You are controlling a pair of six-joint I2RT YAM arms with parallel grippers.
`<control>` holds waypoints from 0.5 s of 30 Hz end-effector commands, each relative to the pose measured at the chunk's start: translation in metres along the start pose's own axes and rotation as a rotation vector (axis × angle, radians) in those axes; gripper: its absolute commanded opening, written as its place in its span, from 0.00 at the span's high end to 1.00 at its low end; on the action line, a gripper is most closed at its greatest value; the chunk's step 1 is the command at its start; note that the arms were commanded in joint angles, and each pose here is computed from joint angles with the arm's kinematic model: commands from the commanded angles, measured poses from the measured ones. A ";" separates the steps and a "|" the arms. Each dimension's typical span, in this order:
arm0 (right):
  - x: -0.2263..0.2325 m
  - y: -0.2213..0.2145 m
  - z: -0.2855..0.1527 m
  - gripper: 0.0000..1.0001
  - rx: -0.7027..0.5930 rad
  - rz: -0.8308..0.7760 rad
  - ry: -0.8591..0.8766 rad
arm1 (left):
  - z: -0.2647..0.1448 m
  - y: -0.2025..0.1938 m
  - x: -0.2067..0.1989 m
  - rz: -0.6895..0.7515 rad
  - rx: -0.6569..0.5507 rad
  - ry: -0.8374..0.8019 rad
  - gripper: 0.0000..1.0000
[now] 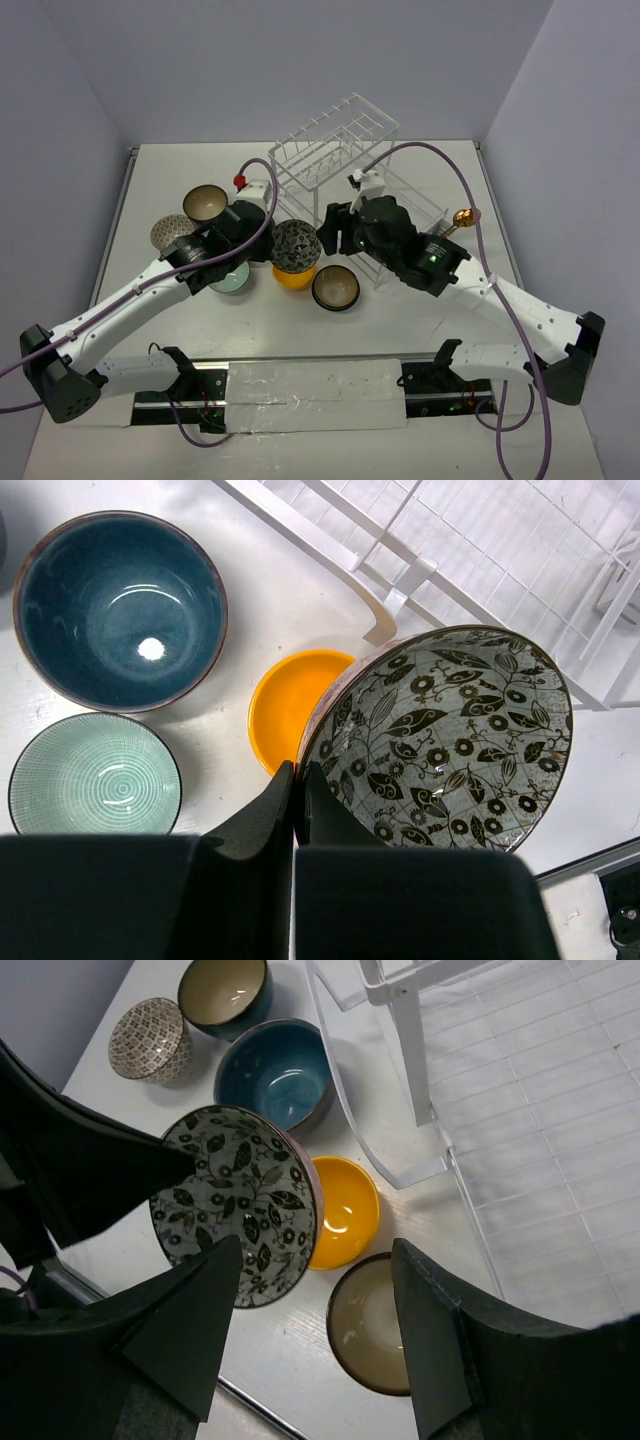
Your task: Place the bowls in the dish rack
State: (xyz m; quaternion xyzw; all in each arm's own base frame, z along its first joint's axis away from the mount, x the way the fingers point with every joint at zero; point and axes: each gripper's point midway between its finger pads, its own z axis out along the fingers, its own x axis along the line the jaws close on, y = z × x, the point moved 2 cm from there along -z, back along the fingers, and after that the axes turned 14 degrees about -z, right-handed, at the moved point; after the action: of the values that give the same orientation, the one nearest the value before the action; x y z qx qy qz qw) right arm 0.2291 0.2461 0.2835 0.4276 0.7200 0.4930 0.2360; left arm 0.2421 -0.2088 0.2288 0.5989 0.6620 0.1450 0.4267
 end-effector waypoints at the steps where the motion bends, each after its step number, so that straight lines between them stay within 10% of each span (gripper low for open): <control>1: 0.009 0.022 0.007 0.32 -0.021 0.001 -0.030 | -0.018 0.037 -0.023 -0.028 -0.129 -0.076 1.00; 15: 0.020 0.007 0.047 0.48 0.070 -0.058 -0.061 | -0.026 0.043 -0.026 -0.028 -0.153 -0.098 1.00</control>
State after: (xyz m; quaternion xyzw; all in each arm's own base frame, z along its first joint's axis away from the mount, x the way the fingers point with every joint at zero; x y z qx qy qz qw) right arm 0.2513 0.2823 0.2513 0.4315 0.7552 0.4292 0.2435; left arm 0.2434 -0.2082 0.2396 0.5980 0.6528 0.1584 0.4372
